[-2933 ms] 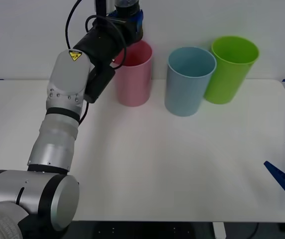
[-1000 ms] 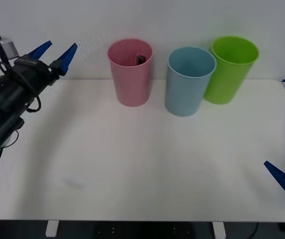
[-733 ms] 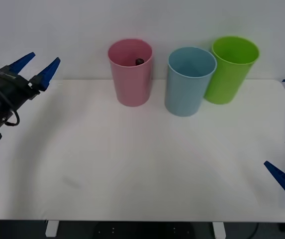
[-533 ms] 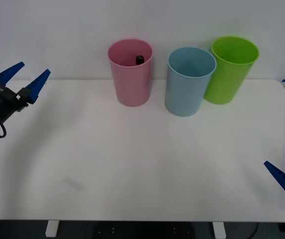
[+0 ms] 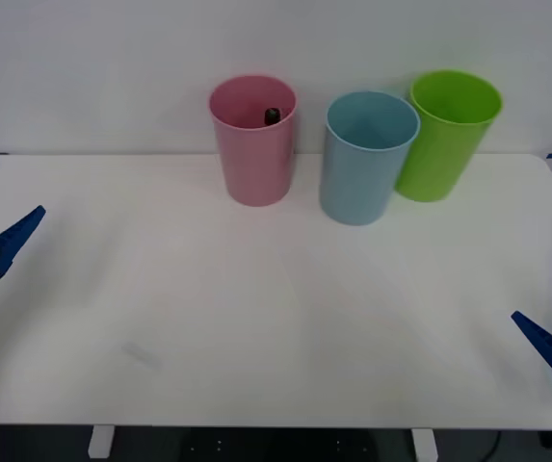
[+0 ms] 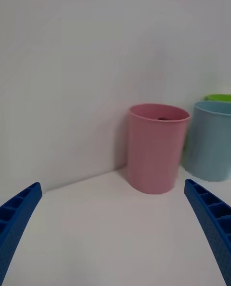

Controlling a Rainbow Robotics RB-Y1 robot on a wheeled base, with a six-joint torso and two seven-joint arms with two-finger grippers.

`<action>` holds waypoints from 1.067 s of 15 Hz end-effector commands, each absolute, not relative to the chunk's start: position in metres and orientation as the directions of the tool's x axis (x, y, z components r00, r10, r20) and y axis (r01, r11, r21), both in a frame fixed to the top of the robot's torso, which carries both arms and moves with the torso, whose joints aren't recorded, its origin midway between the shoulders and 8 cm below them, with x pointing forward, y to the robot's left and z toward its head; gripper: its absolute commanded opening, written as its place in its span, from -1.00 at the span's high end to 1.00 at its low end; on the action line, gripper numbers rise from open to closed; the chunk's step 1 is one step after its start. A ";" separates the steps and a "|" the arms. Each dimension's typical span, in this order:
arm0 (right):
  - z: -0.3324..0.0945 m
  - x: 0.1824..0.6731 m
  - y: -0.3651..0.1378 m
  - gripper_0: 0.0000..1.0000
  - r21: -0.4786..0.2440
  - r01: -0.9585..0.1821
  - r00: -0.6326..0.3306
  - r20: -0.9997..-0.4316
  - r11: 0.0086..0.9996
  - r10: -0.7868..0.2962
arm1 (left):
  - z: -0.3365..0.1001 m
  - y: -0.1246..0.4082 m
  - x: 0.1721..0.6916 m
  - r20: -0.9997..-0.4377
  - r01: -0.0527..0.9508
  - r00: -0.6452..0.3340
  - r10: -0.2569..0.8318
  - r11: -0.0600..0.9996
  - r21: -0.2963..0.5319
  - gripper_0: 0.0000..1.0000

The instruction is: Grasp the object on the table and drop it into the matching bin: aluminum can to the light blue bin, PET bottle to the pink bin.

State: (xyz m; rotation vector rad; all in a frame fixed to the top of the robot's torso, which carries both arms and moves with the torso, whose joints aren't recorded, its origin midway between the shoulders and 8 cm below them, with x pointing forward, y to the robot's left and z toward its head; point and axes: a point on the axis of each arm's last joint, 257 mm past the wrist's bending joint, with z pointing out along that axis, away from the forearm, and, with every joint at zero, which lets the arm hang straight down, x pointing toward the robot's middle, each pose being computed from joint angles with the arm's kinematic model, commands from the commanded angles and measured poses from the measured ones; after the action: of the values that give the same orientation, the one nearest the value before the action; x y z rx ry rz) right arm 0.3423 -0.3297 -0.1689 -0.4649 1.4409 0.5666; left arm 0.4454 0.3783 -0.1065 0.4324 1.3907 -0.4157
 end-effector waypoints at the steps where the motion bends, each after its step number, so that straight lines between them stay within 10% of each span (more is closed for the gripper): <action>1: -0.169 0.342 -0.330 -1.00 0.039 -0.618 0.041 -0.996 0.785 0.082 | -0.115 0.389 0.419 -0.994 0.540 0.109 -0.024 0.841 0.039 -1.00; 16: -0.169 0.342 -0.330 -1.00 0.039 -0.618 0.041 -0.996 0.785 0.082 | -0.142 0.418 0.350 -0.999 0.527 0.032 -0.013 0.850 0.005 -1.00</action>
State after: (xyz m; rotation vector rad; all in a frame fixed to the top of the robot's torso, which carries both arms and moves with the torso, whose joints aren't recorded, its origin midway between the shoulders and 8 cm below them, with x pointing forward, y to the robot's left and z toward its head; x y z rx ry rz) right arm 0.3423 -0.3297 -0.1689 -0.4649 1.4409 0.5666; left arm 0.3510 0.4171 -0.1415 0.4337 1.4885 -0.4350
